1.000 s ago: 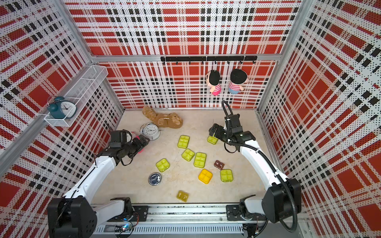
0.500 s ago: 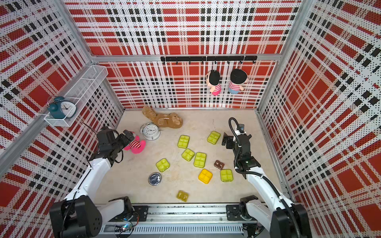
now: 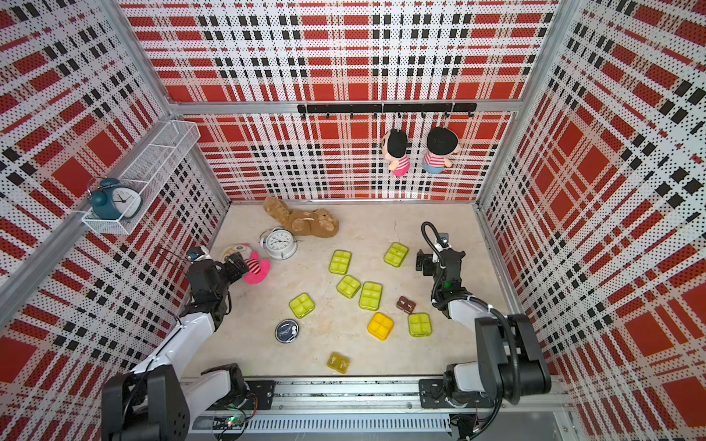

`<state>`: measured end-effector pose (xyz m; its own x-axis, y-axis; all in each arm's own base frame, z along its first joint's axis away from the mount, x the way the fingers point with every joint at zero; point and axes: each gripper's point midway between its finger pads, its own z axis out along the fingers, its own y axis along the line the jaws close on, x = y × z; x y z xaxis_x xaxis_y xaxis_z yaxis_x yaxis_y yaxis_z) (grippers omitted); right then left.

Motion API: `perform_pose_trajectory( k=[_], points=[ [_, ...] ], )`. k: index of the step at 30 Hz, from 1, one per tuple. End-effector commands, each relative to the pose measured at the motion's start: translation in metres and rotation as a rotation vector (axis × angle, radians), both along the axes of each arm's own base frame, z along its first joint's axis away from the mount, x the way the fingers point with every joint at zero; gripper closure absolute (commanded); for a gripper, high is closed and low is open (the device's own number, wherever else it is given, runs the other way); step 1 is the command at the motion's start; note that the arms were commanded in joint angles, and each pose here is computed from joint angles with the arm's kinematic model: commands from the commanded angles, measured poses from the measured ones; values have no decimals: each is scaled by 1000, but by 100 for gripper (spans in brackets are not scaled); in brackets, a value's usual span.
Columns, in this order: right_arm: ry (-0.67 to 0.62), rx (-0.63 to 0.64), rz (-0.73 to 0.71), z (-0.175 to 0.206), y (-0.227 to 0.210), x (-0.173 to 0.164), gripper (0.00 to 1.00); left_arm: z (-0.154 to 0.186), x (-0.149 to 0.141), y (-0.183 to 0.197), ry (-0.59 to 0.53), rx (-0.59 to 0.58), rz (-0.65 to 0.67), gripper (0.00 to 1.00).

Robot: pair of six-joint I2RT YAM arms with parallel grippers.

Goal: Close pillboxes
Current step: Reset both arms

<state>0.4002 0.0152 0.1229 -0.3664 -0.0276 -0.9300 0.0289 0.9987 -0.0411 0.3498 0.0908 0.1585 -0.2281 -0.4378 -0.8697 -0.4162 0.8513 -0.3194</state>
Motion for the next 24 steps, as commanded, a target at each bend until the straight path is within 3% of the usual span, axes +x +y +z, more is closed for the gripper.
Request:
perform_pose_trajectory(
  k=[1, 8, 15, 24],
  points=[
    [-127, -28, 11, 15, -2, 7, 0, 23, 16, 1, -98, 89, -36, 2],
    [-193, -47, -2, 11, -7, 2, 0, 26, 21, -1, -207, 181, -69, 2],
    [-204, -23, -28, 10, -13, 0, 0, 25, 27, -35, -284, 294, -144, 2],
    [-251, -10, -33, 7, -17, -9, 0, 12, -1, -34, -360, 318, -47, 2]
  ],
)
